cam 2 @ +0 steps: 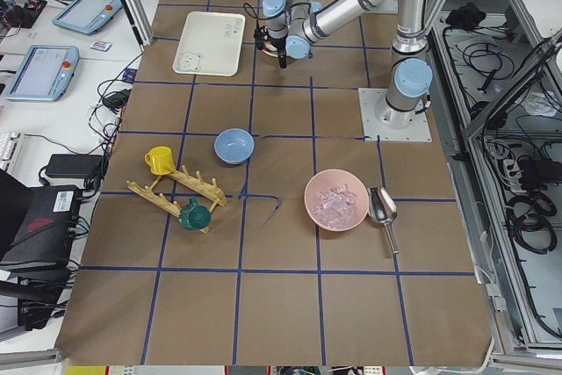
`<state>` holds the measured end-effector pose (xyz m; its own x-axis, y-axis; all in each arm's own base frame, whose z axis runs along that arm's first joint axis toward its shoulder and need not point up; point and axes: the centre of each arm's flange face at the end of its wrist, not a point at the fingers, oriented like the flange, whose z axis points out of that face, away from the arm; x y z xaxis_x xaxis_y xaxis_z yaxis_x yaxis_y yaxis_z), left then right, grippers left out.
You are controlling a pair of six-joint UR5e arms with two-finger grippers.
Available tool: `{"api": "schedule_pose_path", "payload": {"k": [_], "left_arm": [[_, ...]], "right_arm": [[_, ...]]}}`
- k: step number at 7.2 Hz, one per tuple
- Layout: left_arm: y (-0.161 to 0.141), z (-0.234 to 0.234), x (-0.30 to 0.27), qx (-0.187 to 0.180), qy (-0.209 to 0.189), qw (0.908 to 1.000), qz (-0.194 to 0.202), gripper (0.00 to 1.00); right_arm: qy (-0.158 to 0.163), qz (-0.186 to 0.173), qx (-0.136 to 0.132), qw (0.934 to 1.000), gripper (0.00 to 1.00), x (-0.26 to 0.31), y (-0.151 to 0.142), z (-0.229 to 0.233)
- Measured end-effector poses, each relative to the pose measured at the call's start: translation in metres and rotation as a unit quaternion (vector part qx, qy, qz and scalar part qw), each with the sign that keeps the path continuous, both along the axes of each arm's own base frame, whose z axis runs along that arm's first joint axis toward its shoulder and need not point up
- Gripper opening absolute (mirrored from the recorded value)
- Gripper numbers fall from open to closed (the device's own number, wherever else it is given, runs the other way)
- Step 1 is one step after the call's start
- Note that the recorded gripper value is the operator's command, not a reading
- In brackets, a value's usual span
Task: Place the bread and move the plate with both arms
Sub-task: 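Grasp the white plate's rim with the left gripper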
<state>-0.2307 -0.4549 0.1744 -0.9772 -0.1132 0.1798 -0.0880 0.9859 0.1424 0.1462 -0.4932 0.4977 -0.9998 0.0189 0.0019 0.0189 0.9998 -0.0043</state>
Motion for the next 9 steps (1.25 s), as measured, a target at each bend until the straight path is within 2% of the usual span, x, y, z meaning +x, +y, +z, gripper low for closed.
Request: {"api": "schedule_pose_path", "payload": {"k": [2,9], "left_arm": [[-0.002,-0.006,-0.002,0.001,-0.001,1.0,0.001,0.0],[-0.017,0.022,0.003,-0.034,0.008,0.9994,-0.001,0.0]], "right_arm": [[0.003,0.016,0.0,0.9999,1.0,-0.001,0.0,0.0],[0.005,0.011,-0.011,0.9999,1.0,-0.003,0.0,0.006]]}}
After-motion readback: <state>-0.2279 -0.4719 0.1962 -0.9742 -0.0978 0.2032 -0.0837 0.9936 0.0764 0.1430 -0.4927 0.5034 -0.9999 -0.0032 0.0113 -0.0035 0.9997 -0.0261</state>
